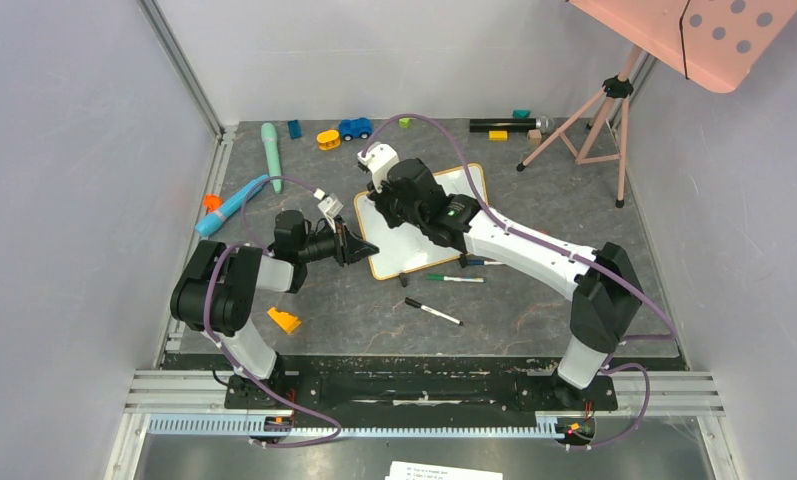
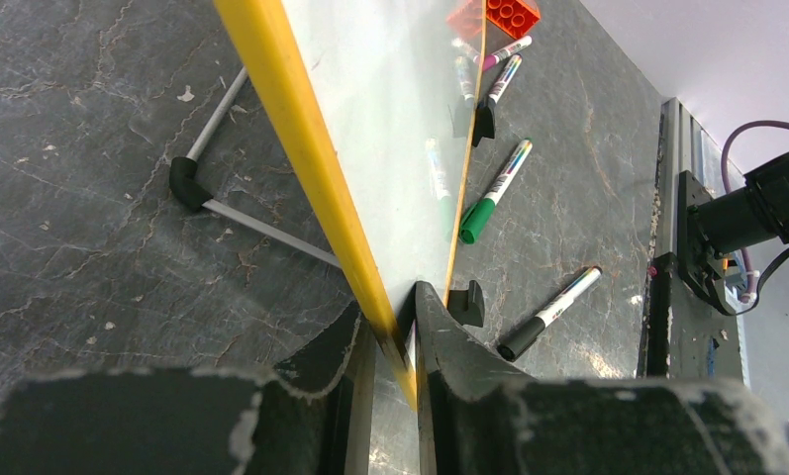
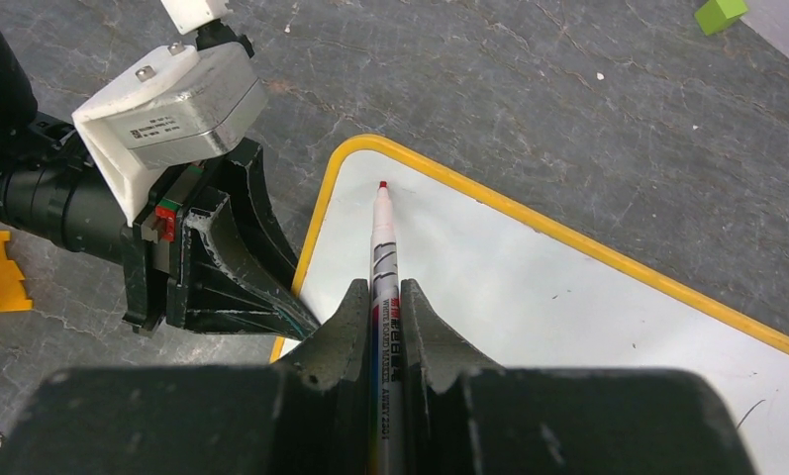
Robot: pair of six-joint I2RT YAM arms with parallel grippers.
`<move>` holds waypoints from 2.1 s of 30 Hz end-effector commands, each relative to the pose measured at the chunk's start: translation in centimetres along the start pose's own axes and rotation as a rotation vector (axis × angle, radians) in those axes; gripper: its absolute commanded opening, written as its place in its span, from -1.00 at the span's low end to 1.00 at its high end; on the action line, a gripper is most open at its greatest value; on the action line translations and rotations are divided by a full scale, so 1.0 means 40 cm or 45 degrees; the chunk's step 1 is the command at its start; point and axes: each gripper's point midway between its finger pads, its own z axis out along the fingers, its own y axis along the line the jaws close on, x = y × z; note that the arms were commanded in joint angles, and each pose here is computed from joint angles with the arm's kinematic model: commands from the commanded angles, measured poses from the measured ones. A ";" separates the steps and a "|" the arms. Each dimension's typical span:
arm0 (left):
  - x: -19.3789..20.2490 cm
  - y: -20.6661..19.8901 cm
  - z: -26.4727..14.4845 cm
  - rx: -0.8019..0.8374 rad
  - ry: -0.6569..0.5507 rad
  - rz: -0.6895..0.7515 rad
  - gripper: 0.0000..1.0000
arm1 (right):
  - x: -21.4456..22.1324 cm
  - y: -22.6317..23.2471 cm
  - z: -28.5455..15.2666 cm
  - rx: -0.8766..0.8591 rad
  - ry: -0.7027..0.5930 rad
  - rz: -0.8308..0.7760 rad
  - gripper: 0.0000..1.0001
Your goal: Write a sentence on the whiteboard
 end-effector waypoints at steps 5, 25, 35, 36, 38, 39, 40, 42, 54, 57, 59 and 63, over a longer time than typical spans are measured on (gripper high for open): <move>-0.023 0.039 0.002 -0.076 -0.032 0.078 -0.83 | -0.066 -0.008 0.001 0.038 -0.088 -0.001 -1.00; -0.022 0.038 0.002 -0.075 -0.031 0.073 -0.83 | 0.011 -0.010 -0.026 0.036 -0.024 0.008 -1.00; -0.022 0.037 0.001 -0.074 -0.032 0.074 -0.83 | 0.031 -0.010 -0.034 0.037 -0.009 0.020 -1.00; -0.023 0.037 0.002 -0.074 -0.033 0.075 -0.82 | 0.031 -0.010 -0.033 0.039 -0.009 0.020 -1.00; -0.022 0.037 0.002 -0.074 -0.032 0.075 -0.82 | 0.027 -0.010 -0.031 0.038 -0.013 0.022 -1.00; -0.022 0.037 0.002 -0.073 -0.032 0.075 -0.83 | 0.023 -0.010 -0.030 0.039 -0.016 0.021 -1.00; -0.021 0.037 0.002 -0.073 -0.031 0.074 -0.83 | 0.024 -0.011 -0.029 0.041 -0.014 0.019 -1.00; -0.024 0.037 0.002 -0.074 -0.033 0.078 -0.82 | 0.019 -0.011 -0.029 0.042 -0.020 0.020 -1.00; -0.022 0.038 0.002 -0.075 -0.032 0.076 -0.83 | -0.013 -0.029 -0.016 0.089 -0.037 -0.005 -1.00; -0.023 0.037 0.002 -0.073 -0.033 0.080 -0.82 | -0.025 -0.034 -0.011 0.099 -0.048 -0.006 -1.00; -0.024 0.037 0.001 -0.074 -0.034 0.081 -0.83 | -0.034 -0.036 -0.008 0.106 -0.055 -0.010 -1.00; -0.024 0.037 0.002 -0.073 -0.034 0.079 -0.82 | -0.044 -0.043 -0.002 0.121 -0.058 -0.018 -1.00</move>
